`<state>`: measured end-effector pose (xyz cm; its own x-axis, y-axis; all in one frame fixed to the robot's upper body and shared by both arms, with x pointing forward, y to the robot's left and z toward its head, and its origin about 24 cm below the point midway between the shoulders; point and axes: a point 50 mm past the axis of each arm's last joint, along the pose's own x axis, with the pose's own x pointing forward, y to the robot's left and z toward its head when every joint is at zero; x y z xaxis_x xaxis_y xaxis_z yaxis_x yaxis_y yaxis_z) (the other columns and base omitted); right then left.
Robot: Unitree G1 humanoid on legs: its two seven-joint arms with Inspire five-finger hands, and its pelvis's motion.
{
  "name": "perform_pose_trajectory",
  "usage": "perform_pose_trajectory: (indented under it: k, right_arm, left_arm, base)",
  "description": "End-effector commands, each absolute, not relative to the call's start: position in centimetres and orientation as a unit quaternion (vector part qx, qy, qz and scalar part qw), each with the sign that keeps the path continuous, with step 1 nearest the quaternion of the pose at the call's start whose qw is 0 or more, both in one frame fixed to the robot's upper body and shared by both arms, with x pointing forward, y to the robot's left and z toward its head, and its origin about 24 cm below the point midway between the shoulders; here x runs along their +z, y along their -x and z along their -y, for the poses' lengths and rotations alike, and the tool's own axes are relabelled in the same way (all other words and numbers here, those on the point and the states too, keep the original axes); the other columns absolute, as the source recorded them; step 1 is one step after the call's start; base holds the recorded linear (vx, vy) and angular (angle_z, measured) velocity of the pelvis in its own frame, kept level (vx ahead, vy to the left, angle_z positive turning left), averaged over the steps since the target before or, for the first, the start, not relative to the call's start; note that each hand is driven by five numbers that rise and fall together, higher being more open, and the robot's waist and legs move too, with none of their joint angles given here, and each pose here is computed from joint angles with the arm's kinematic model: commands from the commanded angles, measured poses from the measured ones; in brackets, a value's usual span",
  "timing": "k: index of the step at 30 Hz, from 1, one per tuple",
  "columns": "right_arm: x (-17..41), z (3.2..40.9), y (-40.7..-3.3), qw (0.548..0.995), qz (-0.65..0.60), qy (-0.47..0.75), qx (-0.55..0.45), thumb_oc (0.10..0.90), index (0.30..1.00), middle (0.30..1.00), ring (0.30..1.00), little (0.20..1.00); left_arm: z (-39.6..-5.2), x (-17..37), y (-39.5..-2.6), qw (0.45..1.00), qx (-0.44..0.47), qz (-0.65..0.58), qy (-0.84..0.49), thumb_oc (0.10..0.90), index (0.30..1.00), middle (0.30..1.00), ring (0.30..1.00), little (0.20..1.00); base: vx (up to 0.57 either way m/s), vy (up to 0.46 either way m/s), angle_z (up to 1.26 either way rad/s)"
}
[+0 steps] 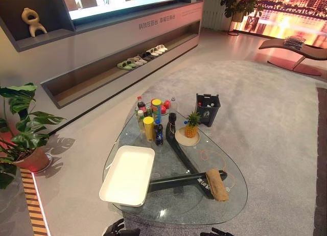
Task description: Wipe the table with a cloth and put it in the basket.
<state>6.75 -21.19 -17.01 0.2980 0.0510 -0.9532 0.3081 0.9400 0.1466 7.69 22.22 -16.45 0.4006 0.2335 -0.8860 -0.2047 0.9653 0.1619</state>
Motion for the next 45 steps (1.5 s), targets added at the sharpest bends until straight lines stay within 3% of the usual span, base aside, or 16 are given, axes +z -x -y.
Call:
perform_pose_trajectory:
  k: [1,24,38,45]
  right_arm:
    - [-17.0,20.4,-7.9,0.791,-0.589,-0.158,-0.053,0.8,0.9,0.9,0.9,0.9]
    - [-16.8,20.7,-8.7,0.807,-0.578,-0.109,-0.047,0.8,0.9,0.9,0.9,0.9]
    - [-14.8,21.9,-13.7,0.881,-0.471,-0.044,-0.016,0.8,0.9,0.9,0.9,0.9]
    - [-10.9,22.1,-19.7,0.949,-0.314,-0.024,-0.002,0.8,0.9,0.9,0.9,0.9]
  left_arm:
    - [-20.4,-16.2,-10.6,0.855,0.111,-0.506,-0.029,0.8,0.9,0.9,0.9,0.9]
    - [-20.5,-16.1,-11.1,0.86,0.108,-0.499,-0.022,0.8,0.9,0.9,0.9,0.9]
    - [-21.3,-15.3,-12.5,0.874,0.106,-0.466,-0.084,0.8,0.9,0.9,0.9,0.9]
    - [-21.6,-14.3,-14.4,0.893,0.101,-0.425,-0.108,0.8,0.9,0.9,0.9,0.9]
  base:
    - [0.0,0.0,0.0]
    - [0.0,0.0,0.0]
    - [0.01,-0.024,0.0]
    - [-0.05,-0.034,0.02]
